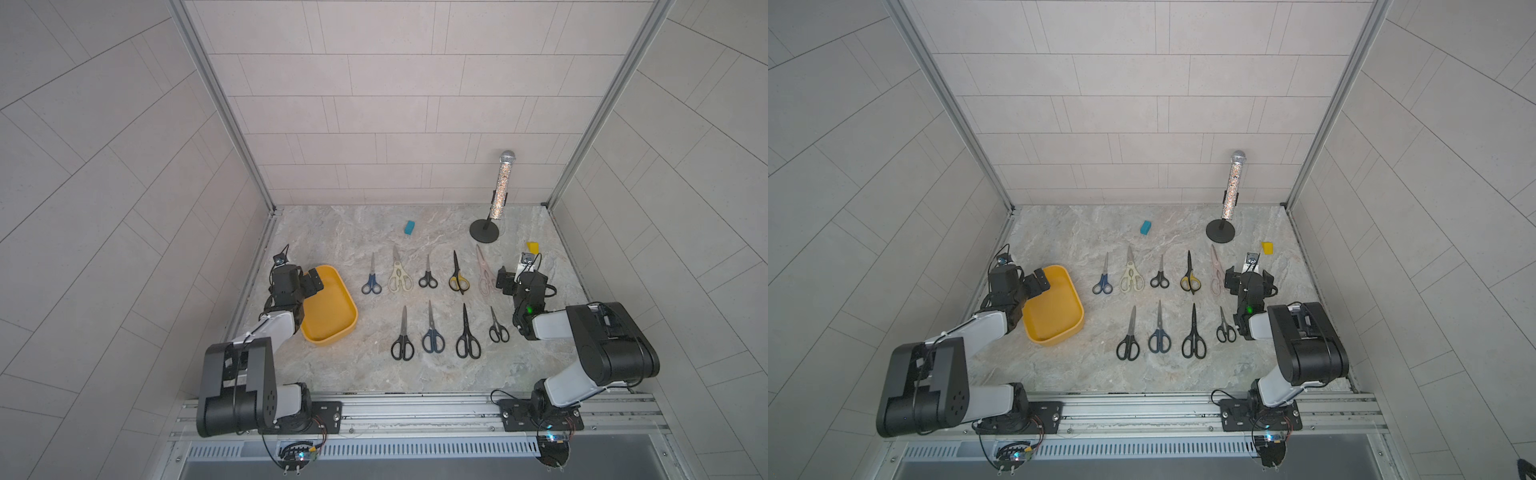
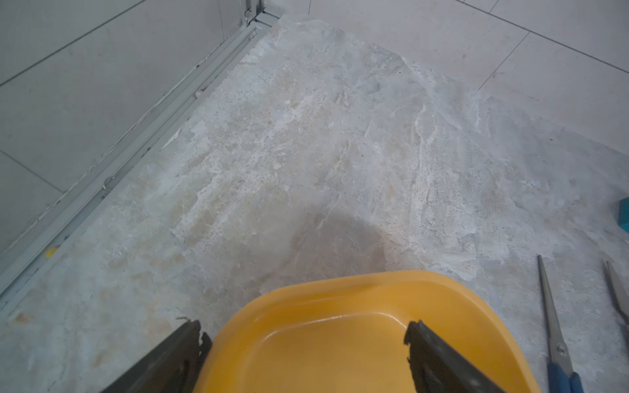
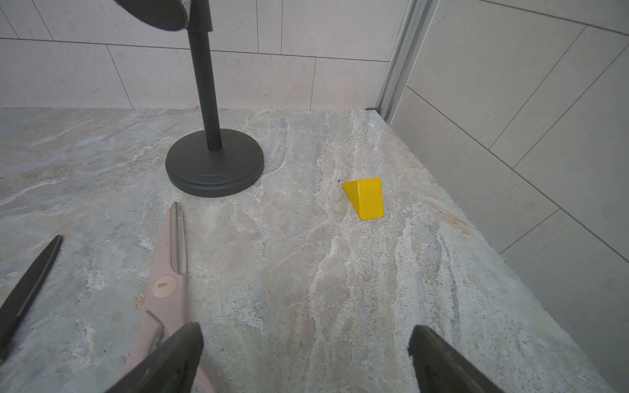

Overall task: Take the scissors out of the storage box
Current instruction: Reset both arms

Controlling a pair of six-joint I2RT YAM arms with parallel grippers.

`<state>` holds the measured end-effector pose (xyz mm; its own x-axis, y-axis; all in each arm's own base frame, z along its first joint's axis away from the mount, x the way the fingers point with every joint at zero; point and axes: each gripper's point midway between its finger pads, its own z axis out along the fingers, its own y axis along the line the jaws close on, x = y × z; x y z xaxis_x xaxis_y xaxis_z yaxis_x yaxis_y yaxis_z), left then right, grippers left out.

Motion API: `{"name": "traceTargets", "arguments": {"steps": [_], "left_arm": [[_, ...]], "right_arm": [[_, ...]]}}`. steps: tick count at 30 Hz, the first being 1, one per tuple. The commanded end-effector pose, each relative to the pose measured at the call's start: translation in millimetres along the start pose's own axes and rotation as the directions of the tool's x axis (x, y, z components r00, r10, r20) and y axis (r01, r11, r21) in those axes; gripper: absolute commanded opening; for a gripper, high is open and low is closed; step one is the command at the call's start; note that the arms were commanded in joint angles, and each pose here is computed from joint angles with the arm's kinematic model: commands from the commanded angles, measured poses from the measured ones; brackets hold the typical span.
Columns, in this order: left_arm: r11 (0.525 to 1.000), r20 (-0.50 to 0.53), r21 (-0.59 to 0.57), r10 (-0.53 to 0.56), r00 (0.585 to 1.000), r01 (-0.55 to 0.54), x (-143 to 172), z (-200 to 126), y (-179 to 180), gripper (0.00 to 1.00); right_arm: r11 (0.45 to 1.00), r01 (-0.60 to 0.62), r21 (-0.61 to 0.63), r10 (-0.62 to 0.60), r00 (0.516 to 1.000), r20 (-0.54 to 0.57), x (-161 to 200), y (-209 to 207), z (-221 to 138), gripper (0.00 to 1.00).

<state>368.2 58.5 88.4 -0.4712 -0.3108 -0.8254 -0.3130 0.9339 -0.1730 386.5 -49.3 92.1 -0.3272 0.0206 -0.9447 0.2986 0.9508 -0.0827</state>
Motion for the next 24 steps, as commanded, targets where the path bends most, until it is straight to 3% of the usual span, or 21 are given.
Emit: {"name": "traceTargets", "arguments": {"steps": [1, 6, 9, 12, 15, 17, 24], "left_arm": [[0.997, 0.147, 0.026, 0.070, 0.987, -0.074, -18, 1, -12, 1.00], [0.979, 0.224, 0.000, 0.199, 0.954, -0.204, -18, -4, -28, 1.00], [0.980, 0.310, -0.015, 0.195, 0.930, -0.200, -9, 4, -26, 1.00], [0.971, 0.159, -0.010, 0.238, 0.958, -0.239, 1, 14, -29, 1.00], [0.969, 0.252, 0.018, 0.234, 0.939, -0.246, -5, 15, -37, 1.00], [0.970, 0.223, 0.015, 0.234, 0.946, -0.244, -1, 11, -34, 1.00], [0.958, 0.261, 0.069, 0.253, 0.932, -0.279, 0, 10, -45, 1.00]], "right_arm": [[1.000, -0.001, -0.002, 0.001, 1.000, 0.015, -1, 0, -1, 1.00], [1.000, 0.000, -0.003, 0.000, 1.000, 0.009, -1, 1, -1, 1.00], [1.000, 0.000, -0.003, 0.000, 1.000, 0.012, -1, 0, -1, 1.00], [1.000, -0.002, -0.003, 0.002, 1.000, 0.013, -1, 1, 0, 1.00], [1.000, -0.001, -0.003, 0.001, 1.000, 0.012, -1, 1, -1, 1.00], [1.000, -0.002, -0.004, 0.002, 1.000, 0.014, -2, 1, -1, 1.00], [1.000, 0.002, -0.006, -0.002, 1.000, 0.002, 0, 1, 1, 1.00]]}}
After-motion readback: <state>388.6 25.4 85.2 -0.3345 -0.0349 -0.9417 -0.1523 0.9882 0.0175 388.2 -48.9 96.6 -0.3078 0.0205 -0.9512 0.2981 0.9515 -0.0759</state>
